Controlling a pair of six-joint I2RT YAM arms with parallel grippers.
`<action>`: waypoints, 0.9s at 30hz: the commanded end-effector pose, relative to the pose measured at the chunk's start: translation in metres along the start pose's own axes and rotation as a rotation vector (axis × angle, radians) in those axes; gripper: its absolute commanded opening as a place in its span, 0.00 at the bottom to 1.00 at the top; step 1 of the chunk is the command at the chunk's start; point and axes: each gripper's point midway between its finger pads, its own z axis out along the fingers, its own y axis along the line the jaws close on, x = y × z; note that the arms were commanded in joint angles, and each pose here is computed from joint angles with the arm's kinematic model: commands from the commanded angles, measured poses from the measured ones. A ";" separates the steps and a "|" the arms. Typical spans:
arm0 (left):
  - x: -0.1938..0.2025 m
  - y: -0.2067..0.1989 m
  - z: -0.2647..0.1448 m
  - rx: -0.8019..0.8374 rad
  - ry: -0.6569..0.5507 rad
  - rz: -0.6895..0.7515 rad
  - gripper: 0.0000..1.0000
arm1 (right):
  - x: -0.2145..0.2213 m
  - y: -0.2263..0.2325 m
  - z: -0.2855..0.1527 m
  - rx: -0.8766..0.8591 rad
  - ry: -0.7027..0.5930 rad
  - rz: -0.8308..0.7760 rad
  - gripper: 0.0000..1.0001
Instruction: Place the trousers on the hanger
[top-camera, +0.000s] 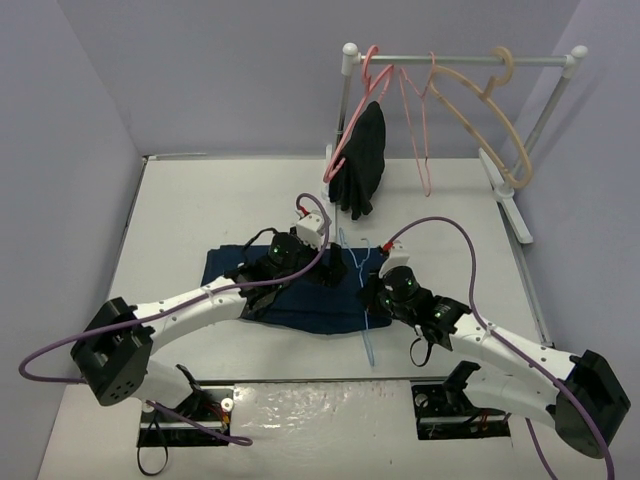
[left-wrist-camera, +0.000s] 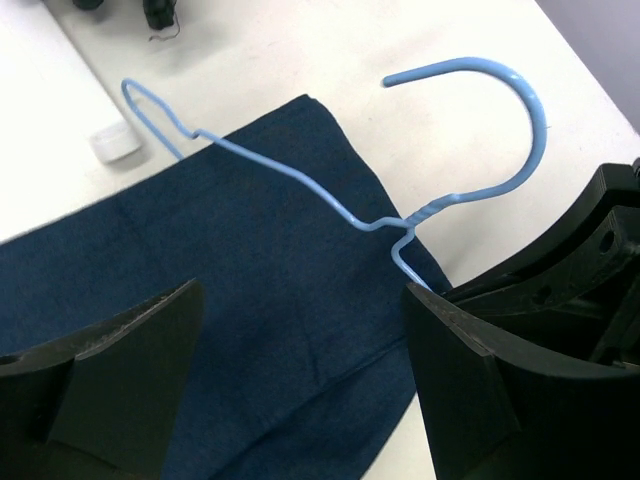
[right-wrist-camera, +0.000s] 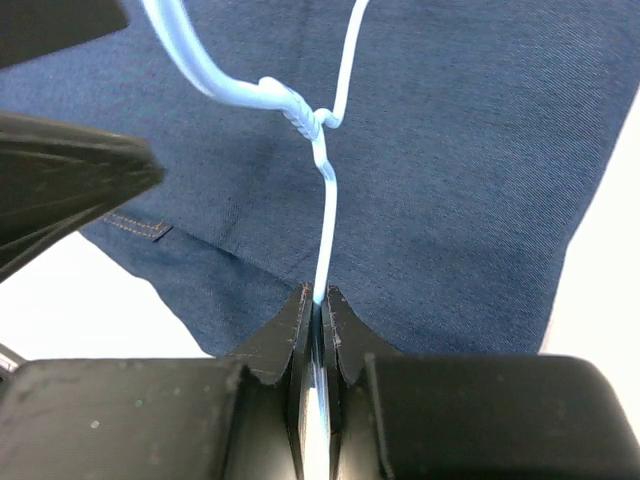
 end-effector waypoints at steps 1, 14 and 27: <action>-0.064 -0.040 0.007 0.192 -0.179 0.152 0.75 | -0.032 0.032 0.000 -0.096 -0.072 -0.032 0.00; -0.068 -0.064 0.016 0.335 -0.223 0.242 0.72 | -0.033 0.037 0.000 -0.106 -0.074 -0.013 0.00; -0.058 -0.055 0.042 0.312 -0.193 0.281 0.51 | -0.037 0.043 -0.002 -0.126 -0.083 -0.012 0.00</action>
